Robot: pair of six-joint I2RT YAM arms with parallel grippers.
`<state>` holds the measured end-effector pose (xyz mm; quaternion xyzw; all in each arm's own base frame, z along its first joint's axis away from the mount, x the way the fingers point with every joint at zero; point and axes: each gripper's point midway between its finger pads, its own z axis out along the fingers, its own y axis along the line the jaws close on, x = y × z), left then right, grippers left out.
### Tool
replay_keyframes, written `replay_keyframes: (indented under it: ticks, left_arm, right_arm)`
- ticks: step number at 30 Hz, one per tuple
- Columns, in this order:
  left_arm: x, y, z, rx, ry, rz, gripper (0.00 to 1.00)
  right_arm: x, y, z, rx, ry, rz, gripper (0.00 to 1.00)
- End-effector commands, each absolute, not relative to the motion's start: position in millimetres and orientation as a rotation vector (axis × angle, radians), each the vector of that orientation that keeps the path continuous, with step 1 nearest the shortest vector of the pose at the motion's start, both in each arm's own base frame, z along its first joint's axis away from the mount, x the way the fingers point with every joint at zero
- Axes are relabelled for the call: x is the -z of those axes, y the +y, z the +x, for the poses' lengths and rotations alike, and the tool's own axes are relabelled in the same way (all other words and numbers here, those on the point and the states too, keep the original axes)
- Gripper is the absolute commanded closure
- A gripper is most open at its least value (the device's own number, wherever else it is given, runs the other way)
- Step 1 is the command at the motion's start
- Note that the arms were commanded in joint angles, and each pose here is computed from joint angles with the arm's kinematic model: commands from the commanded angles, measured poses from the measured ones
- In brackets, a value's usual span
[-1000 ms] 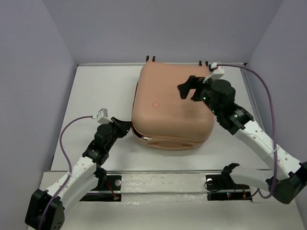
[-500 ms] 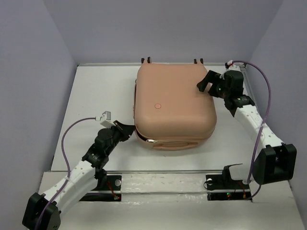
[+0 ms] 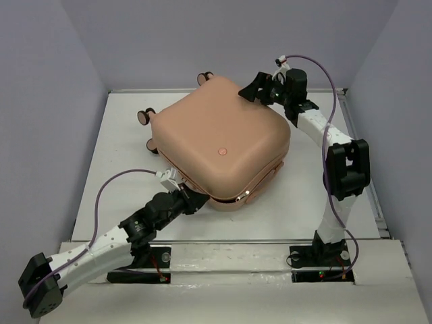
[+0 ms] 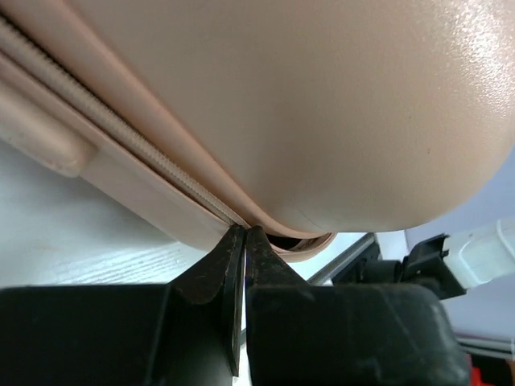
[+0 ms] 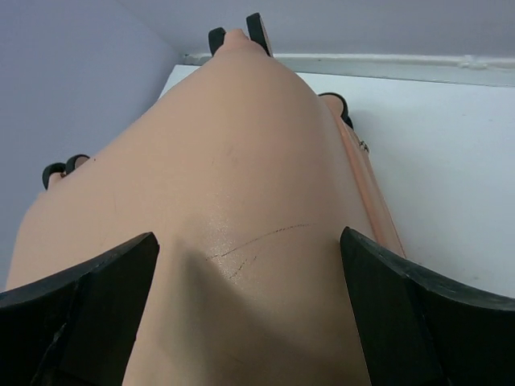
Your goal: Pack the luggage
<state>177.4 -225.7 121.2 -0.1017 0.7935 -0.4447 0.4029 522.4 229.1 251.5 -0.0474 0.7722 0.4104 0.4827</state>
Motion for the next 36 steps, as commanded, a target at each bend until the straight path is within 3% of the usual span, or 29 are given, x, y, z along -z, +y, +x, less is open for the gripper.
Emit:
replay_keyframes:
  ticks: [1, 4, 5, 8, 9, 12, 17, 21, 28, 36]
  left_arm:
    - [-173, -217, 192, 1.041, 1.915, -0.274, 0.88]
    - [-220, -196, 198, 0.985, 1.818, -0.301, 0.56]
    - [-246, -186, 196, 0.959, 1.801, -0.287, 0.35]
    - [-317, -169, 192, 0.953, 1.703, -0.266, 0.07]
    - [-332, -165, 192, 0.939, 1.69, -0.259, 0.03]
    - [-367, -160, 202, 0.847, 1.681, -0.245, 0.01]
    - [-366, -137, 261, 0.65, 1.698, -0.34, 0.01]
    - [-349, -119, 307, 0.731, 1.726, -0.357, 0.01]
    - [-291, -41, 391, 0.805, 1.736, -0.641, 0.01]
    - [-250, -31, 433, 0.849, 1.734, -0.751, 0.01]
  right_arm:
    - [-289, 305, 448, -1.393, 1.972, -0.289, 0.0]
    - [-318, 298, 455, -1.36, 1.915, -0.287, 0.0]
    - [-323, 298, 454, -1.35, 1.915, -0.289, 0.0]
    - [-346, 287, 457, -1.28, 1.886, -0.302, 0.0]
    - [-352, 285, 458, -1.254, 1.878, -0.299, 0.0]
    - [-378, 277, 446, -1.211, 1.825, -0.325, 0.0]
    - [-408, 252, 406, -1.105, 1.745, -0.321, 0.0]
    - [-415, 242, 371, -1.052, 1.698, -0.34, 0.0]
    - [-361, 250, 281, -1.053, 1.694, -0.435, 0.0]
    - [-304, 279, 231, -1.103, 1.759, -0.547, 0.0]
